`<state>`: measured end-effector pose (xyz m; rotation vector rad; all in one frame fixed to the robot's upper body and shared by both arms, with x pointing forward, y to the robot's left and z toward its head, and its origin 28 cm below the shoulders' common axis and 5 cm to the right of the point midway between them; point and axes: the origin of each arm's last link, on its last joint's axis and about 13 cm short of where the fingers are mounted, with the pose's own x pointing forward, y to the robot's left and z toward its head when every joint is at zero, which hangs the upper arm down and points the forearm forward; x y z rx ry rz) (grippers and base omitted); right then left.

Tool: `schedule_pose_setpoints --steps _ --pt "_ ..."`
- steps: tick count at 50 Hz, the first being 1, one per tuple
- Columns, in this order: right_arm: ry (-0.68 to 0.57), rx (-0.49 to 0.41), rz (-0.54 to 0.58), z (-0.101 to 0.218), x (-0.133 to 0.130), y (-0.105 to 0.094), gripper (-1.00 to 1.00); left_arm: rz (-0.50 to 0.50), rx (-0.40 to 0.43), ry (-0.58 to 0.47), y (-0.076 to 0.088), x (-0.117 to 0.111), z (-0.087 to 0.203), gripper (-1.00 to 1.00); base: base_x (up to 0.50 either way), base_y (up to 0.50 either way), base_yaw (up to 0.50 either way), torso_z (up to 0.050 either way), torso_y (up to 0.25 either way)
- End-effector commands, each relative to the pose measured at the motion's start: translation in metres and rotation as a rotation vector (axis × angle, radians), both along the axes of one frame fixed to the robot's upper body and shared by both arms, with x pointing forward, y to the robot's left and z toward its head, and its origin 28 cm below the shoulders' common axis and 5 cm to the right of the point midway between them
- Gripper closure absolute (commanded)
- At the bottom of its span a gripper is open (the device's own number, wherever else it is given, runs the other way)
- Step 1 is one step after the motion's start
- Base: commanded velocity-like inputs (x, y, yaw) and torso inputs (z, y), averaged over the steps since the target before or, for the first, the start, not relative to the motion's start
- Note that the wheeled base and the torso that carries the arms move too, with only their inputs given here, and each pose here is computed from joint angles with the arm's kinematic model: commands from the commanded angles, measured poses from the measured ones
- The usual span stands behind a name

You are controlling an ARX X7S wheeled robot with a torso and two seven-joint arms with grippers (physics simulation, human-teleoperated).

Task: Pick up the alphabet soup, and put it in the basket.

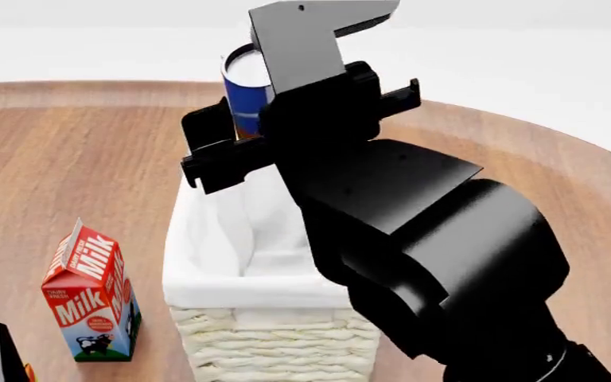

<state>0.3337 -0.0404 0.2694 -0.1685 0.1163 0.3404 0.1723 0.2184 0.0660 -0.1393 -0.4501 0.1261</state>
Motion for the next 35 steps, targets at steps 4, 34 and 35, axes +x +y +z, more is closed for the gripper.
schedule_pose_setpoints --steps 4,34,35 --pt "0.113 0.037 -0.035 0.006 0.028 0.011 1.0 -0.008 0.005 0.0 -0.001 0.0 0.0 -1.0 0.0 0.0 0.0 0.0 0.003" --pt "0.206 0.104 -0.061 -0.001 0.041 0.011 1.0 -0.005 0.03 0.007 -0.004 0.001 -0.002 -1.0 0.0 0.0 0.0 0.0 0.001" --pt "0.209 0.107 -0.06 -0.002 0.042 0.011 1.0 -0.009 0.037 0.006 -0.004 0.001 -0.002 -1.0 0.0 0.0 0.0 0.0 0.0"
